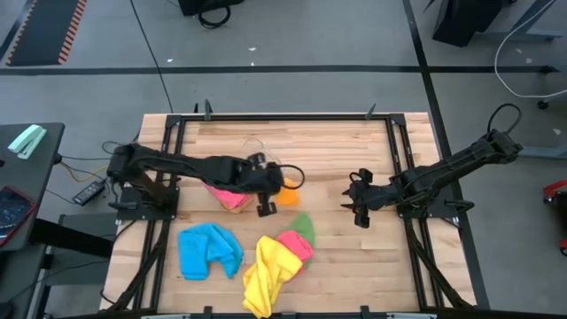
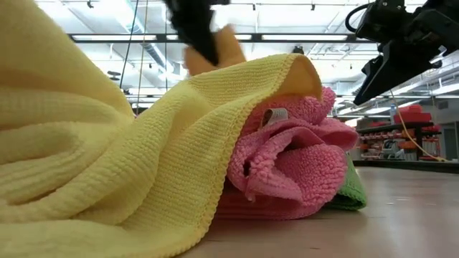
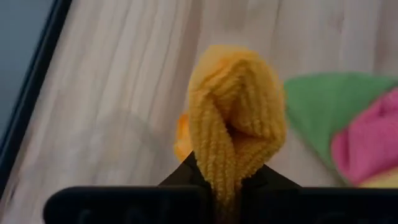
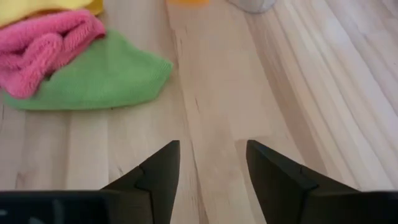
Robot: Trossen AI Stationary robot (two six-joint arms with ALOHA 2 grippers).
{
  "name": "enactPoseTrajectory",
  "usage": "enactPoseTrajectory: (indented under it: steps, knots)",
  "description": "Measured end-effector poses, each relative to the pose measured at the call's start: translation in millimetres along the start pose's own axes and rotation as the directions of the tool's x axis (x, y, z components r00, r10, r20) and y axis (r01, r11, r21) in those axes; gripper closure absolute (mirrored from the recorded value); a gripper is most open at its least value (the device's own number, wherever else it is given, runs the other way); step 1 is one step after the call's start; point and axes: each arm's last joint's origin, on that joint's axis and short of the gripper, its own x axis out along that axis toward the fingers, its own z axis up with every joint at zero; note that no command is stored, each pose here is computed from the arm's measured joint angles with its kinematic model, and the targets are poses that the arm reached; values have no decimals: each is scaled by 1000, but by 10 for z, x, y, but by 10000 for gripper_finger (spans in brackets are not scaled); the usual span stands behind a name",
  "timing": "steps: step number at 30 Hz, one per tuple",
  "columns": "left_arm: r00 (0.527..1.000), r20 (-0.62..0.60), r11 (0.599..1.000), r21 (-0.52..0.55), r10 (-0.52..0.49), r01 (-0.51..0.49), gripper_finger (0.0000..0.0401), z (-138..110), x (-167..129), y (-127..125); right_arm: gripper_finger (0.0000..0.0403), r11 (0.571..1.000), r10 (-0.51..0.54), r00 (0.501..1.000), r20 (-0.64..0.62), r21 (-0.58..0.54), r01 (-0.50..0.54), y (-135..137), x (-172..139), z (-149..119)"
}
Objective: Fold microfiber towels
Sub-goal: Put the folded orange microfiber towel into the transparent bin
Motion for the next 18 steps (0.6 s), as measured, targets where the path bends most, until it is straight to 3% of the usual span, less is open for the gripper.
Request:
enactPoseTrajectory:
  steps: [9,14,18]
  knots:
    - [994,-96,987,-157,-46,31,375,-173,-331,39,210,1000,-14,1000,-2,-3,14,3,16,-2]
    - [995,-80,990,-131,-54,43,381,-187,-371,-64,210,999,-28,1000,14,-20,28,1,17,10]
    - [987,-143,995,-60,69,-79,377,-300,-413,-81,210,999,-33,999,23,-3,33,1,17,16]
